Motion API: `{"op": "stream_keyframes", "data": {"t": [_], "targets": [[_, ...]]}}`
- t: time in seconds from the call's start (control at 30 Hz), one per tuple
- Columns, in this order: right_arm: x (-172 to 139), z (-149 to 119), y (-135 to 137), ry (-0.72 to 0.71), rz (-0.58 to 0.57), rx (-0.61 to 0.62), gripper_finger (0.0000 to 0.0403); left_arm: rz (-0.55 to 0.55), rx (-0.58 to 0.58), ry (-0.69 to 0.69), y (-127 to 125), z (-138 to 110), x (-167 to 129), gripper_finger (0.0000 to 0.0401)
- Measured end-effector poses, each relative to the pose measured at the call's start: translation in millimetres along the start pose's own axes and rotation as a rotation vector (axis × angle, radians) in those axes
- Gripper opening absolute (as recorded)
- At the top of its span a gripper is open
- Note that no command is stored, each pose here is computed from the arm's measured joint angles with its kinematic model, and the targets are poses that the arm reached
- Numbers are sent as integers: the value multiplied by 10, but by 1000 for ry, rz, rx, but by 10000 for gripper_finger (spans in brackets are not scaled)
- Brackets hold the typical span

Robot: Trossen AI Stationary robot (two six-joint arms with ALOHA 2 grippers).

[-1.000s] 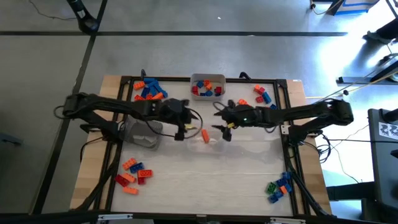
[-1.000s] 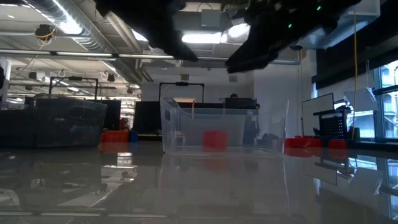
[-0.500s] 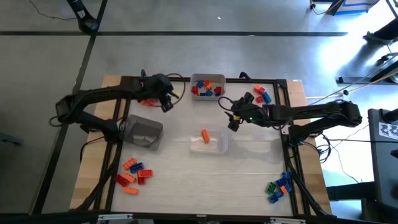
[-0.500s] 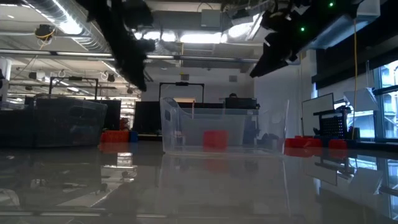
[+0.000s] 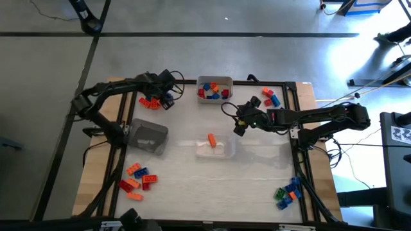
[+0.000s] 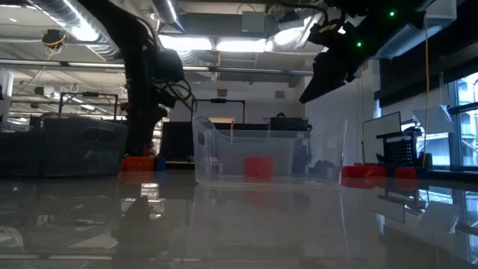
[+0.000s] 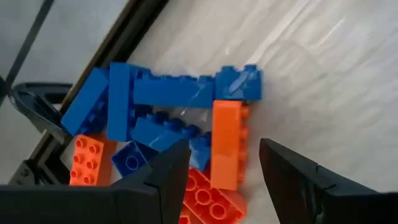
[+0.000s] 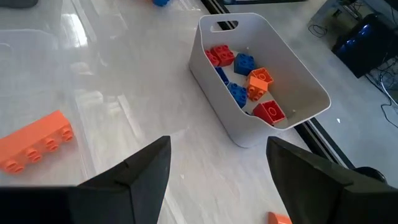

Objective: Sort blocks by size
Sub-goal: Put the big orange game piece into the transparent bin

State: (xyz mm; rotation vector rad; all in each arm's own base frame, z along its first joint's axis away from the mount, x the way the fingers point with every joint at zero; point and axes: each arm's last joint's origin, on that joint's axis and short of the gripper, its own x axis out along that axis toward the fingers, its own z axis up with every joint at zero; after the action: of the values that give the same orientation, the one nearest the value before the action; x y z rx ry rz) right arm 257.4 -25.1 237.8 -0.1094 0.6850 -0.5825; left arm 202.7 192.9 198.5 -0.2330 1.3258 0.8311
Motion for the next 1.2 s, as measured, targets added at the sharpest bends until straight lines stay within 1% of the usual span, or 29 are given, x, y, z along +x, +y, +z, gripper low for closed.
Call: {"op": "stream_keyframes", "data": {"t": [0.1,0.37,0.47,0.53,0.6,0.77,0.87,0.97,1.07,1.2], "targets": [[0,0,-2,0,-5,0,261,-1,3,30,18,0,83,182],[0,-3,-2,3,-5,-2,261,-6,-6,44,63,-1,135,182],[0,-5,-2,4,-5,-3,261,-42,-11,10,44,-8,181,182],[0,-6,-3,5,-6,-3,261,-73,-5,21,15,-55,223,182],[0,-6,-2,5,-5,-3,261,-76,-2,28,-2,-92,257,182],[0,-3,-2,3,-5,-2,261,-70,-1,-11,-26,-129,336,182],[0,-4,-2,3,-5,-3,261,-73,-5,11,-34,-185,376,182],[0,-4,-2,3,-5,-5,261,-74,-11,-15,-38,-186,402,182],[0,-4,-3,3,-8,-8,261,-90,0,-4,-55,-229,432,182],[0,-4,-5,2,-16,-9,261,-152,10,-3,-71,-263,458,180]]}}
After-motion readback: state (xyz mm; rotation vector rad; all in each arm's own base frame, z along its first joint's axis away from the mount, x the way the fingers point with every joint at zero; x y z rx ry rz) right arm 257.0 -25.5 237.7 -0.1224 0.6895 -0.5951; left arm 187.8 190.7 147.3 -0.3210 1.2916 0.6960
